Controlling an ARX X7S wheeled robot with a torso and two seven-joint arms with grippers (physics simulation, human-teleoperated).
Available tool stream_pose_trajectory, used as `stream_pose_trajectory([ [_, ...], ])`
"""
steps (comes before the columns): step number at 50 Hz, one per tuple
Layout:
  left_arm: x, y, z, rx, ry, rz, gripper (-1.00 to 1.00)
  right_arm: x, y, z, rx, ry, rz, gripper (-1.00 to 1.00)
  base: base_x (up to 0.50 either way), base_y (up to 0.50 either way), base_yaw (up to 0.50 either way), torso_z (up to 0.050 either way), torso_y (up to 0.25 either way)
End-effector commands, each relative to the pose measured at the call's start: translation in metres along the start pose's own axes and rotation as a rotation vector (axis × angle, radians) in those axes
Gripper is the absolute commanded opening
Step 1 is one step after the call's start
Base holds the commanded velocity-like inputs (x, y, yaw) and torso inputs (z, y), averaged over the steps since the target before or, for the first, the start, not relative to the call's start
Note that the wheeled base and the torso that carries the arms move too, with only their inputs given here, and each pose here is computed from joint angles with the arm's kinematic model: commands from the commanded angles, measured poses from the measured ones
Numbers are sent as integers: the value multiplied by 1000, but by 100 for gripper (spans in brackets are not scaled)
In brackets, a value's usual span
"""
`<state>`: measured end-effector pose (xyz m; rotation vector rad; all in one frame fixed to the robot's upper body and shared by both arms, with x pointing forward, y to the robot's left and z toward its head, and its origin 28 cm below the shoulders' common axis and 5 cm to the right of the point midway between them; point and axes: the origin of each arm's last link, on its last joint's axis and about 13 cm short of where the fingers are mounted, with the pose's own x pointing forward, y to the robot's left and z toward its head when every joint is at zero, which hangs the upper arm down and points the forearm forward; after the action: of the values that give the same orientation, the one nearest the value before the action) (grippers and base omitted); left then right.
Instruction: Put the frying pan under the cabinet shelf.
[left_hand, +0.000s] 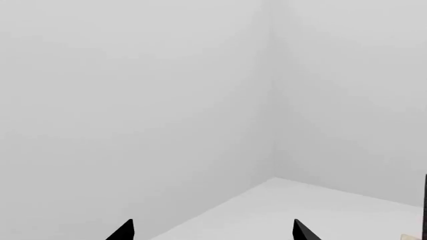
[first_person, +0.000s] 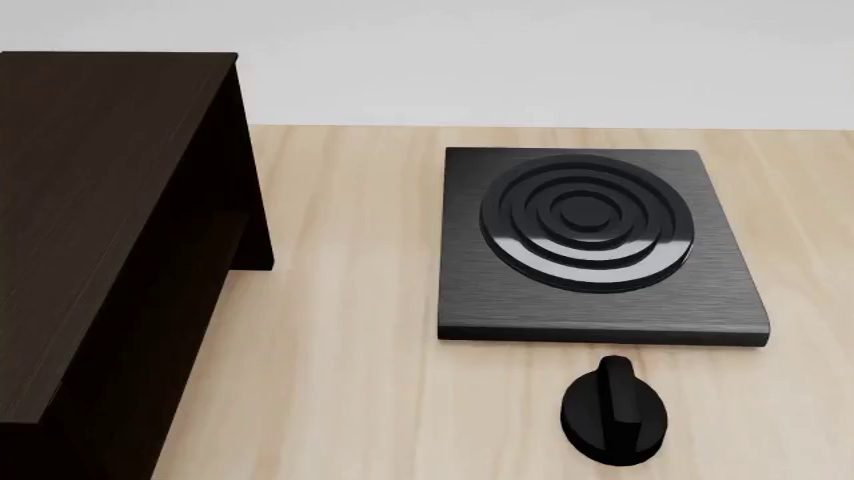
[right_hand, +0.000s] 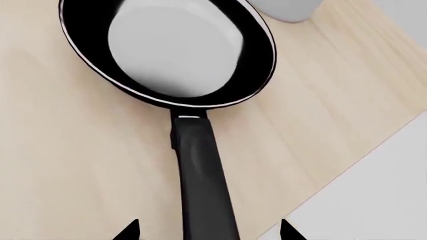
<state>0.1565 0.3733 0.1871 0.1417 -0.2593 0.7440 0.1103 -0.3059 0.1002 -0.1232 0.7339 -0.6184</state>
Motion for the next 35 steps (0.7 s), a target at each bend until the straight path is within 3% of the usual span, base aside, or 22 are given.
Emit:
stream_pose_trajectory([
  [1,-1,-1,1,0,2,-4,100,2,-2,-4,4,10,-4,100,0,0,0,0,0],
  [35,-2,-4,4,2,2,-16,100,10,2,-4,-7,24,5,100,0,0,0,0,0],
])
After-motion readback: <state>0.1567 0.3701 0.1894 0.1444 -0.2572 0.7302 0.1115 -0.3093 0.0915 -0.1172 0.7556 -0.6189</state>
